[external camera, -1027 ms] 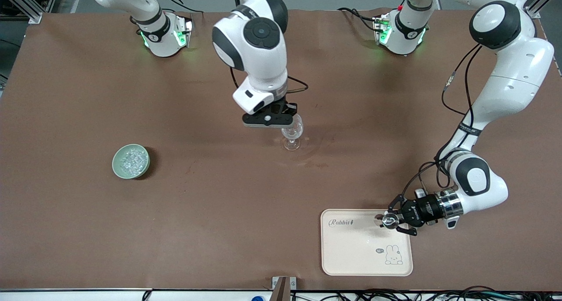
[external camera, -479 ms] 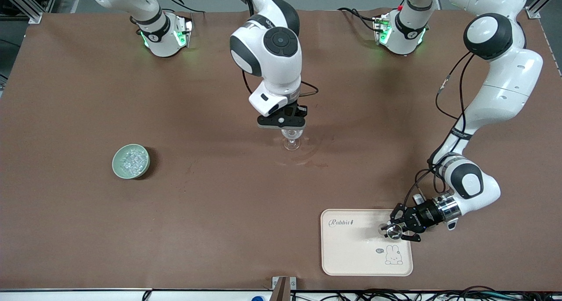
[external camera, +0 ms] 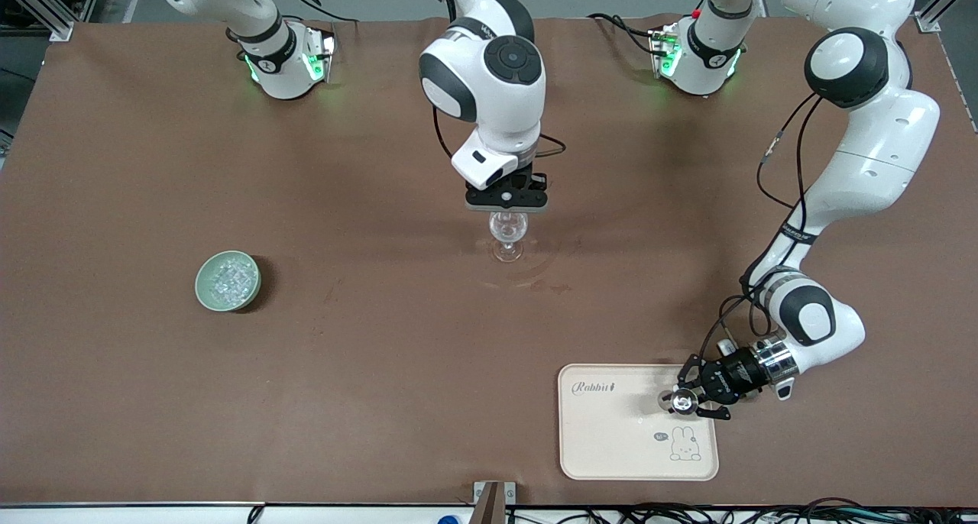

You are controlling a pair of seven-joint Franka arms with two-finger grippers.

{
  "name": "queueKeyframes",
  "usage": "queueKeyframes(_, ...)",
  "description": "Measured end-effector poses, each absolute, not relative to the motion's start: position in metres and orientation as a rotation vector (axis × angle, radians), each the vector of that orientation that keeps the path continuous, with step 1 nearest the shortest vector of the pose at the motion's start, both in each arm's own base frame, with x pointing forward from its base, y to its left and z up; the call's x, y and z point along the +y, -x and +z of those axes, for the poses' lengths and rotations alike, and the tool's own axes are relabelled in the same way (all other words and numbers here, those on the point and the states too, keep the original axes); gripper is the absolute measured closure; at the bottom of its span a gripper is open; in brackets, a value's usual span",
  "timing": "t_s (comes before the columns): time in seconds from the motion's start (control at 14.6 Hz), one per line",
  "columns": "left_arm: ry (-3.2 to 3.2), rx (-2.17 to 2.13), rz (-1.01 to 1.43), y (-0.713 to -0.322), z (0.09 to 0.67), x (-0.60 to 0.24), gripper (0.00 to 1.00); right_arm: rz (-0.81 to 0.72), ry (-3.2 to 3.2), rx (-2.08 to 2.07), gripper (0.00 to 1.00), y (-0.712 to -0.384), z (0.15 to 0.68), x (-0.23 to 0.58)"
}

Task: Pour wine and add ice with both arms
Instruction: 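Drop the ice into the glass while the left gripper lowers the jigger, then open the left gripper on the tray while the right gripper withdraws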

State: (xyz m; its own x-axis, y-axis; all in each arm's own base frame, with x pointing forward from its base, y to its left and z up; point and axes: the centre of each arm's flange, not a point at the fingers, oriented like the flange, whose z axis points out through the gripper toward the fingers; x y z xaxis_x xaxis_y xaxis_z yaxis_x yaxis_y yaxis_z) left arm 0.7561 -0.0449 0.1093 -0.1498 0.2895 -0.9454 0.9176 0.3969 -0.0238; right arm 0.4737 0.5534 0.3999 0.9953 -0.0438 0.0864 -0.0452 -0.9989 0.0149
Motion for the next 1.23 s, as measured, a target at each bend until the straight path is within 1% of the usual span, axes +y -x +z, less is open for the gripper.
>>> queueKeyframes(0.21, -1.083, 1.670, -0.796, -0.755, 0.106, -0.045, 0.45, 0.172, -3.110, -0.069, 0.21, -0.479, 0.405, 0.550)
queueKeyframes(0.27, -1.087, 1.669, -0.792, -0.755, 0.106, -0.045, 0.33, 0.196, -3.104, -0.069, 0.12, -0.482, 0.409, 0.548)
queueKeyframes(0.34, -1.087, 1.668, -0.787, -0.755, 0.106, -0.043, 0.25, 0.223, -3.094, -0.077, 0.03, -0.487, 0.417, 0.543)
queueKeyframes(0.41, -1.095, 1.668, -0.778, -0.756, 0.107, -0.039, 0.16, 0.242, -3.079, -0.102, 0.00, -0.496, 0.429, 0.531)
queueKeyframes(0.55, -1.170, 1.650, -0.753, -0.757, 0.115, -0.027, 0.00, 0.259, -3.062, -0.134, 0.00, -0.524, 0.463, 0.490)
queueKeyframes(0.68, -1.289, 1.601, -0.758, -0.757, 0.132, -0.008, 0.00, 0.256, -3.057, -0.147, 0.00, -0.557, 0.504, 0.427)
queueKeyframes(0.82, -1.429, 1.563, -0.748, -0.756, 0.160, 0.018, 0.00, 0.264, -3.059, -0.174, 0.00, -0.581, 0.541, 0.360)
queueKeyframes(0.96, -1.636, 1.518, -0.707, -0.755, 0.200, 0.030, 0.00, 0.267, -3.061, -0.182, 0.00, -0.591, 0.570, 0.294)
queueKeyframes(1.23, -2.028, 1.407, -0.645, -0.744, 0.291, 0.019, 0.00, 0.225, -3.051, -0.142, 0.00, -0.592, 0.606, 0.153)
